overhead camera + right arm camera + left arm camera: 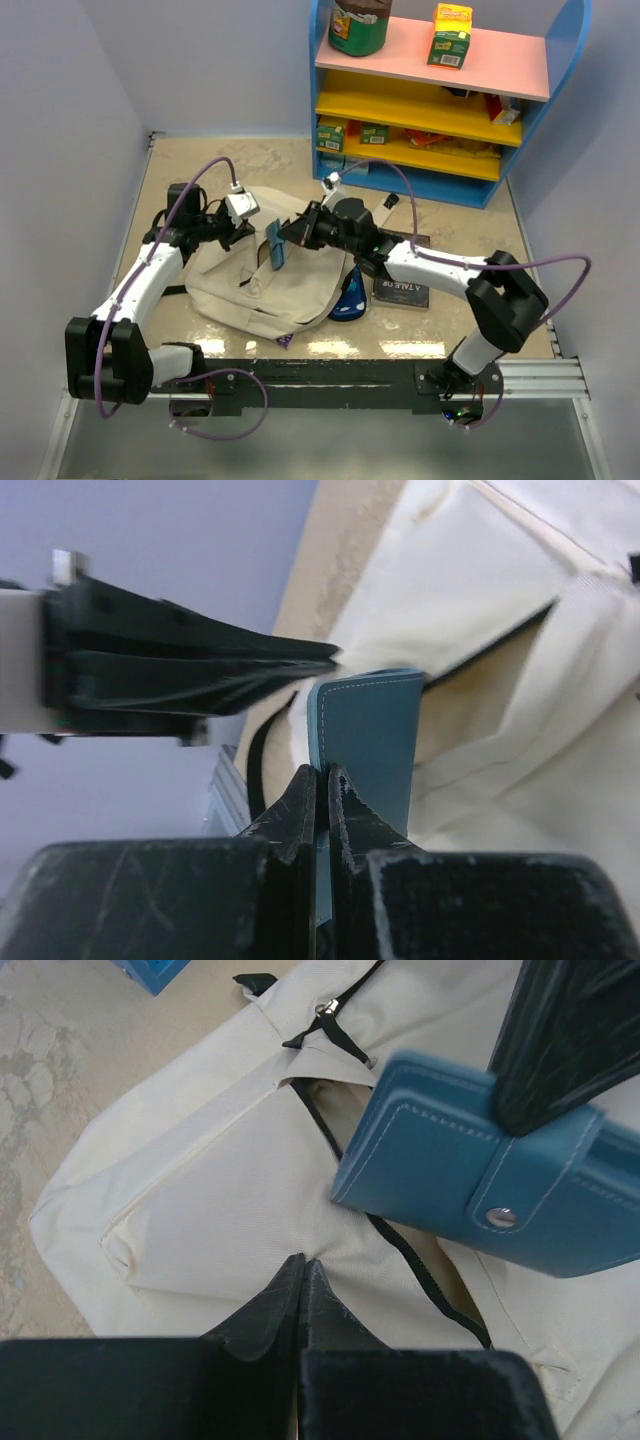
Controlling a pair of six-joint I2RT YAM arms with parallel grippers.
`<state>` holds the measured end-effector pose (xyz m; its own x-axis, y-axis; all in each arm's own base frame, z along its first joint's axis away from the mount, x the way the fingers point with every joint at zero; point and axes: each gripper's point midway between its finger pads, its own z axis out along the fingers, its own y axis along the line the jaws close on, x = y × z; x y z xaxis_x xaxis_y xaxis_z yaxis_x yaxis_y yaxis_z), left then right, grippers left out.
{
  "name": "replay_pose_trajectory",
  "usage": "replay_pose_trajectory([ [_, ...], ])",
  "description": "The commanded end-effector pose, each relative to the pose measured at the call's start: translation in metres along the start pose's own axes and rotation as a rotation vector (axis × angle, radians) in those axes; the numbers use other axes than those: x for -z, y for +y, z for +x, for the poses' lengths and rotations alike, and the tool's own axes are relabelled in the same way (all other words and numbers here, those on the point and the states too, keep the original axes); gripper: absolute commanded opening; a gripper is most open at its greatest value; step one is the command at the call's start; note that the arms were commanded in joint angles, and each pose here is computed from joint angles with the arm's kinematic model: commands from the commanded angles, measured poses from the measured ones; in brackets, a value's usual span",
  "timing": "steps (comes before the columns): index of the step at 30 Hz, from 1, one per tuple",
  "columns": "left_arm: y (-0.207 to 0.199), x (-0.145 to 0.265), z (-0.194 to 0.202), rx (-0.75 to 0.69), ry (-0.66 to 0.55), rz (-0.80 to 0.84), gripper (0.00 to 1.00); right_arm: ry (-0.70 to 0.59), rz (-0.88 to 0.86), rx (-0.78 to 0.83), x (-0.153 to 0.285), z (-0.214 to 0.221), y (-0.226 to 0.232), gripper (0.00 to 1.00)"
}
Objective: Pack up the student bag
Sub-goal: Place the stationery in the student bag.
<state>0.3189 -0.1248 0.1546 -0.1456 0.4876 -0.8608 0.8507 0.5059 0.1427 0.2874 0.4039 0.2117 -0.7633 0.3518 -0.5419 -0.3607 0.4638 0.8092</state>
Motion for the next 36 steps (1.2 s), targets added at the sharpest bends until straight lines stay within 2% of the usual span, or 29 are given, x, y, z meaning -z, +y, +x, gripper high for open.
replay_pose_trajectory([
  [1,0.013,0.004,-0.024,-0.044,-0.058,-0.025,0.00,-0.038,-0.112,-0.021,-0.008,0.002,0.006,0.00],
  [7,0.013,0.004,-0.021,-0.042,-0.049,-0.025,0.00,-0.007,-0.061,-0.042,-0.014,0.020,-0.022,0.00],
  [16,0.010,0.004,-0.020,-0.033,-0.044,-0.008,0.00,-0.028,-0.049,-0.069,-0.010,0.022,-0.031,0.00],
  [22,0.004,0.007,-0.023,-0.035,-0.051,0.014,0.00,-0.055,-0.022,-0.067,-0.048,0.014,-0.045,0.00],
  [25,0.002,0.008,-0.024,-0.035,-0.051,0.021,0.00,-0.069,0.092,-0.064,-0.062,0.005,-0.064,0.01],
  [28,0.001,0.009,-0.022,-0.050,-0.045,0.022,0.00,-0.105,0.263,-0.024,-0.057,-0.006,-0.091,0.21],
  [29,0.000,0.009,-0.021,-0.051,-0.042,0.022,0.00,-0.089,0.334,-0.012,-0.051,-0.003,-0.104,0.36],
  [31,-0.001,0.009,-0.020,-0.047,-0.042,0.026,0.00,-0.121,0.393,0.020,-0.045,-0.012,-0.111,0.57],
  [32,-0.001,0.008,-0.019,-0.046,-0.041,0.026,0.00,-0.114,0.404,0.024,-0.044,-0.011,-0.114,0.72],
  [34,-0.002,0.008,-0.019,-0.041,-0.044,0.030,0.00,-0.081,0.391,0.033,-0.046,-0.006,-0.114,0.82],
  [36,-0.002,0.008,-0.019,-0.037,-0.043,0.033,0.00,-0.051,0.417,0.050,-0.047,-0.005,-0.116,0.84],
])
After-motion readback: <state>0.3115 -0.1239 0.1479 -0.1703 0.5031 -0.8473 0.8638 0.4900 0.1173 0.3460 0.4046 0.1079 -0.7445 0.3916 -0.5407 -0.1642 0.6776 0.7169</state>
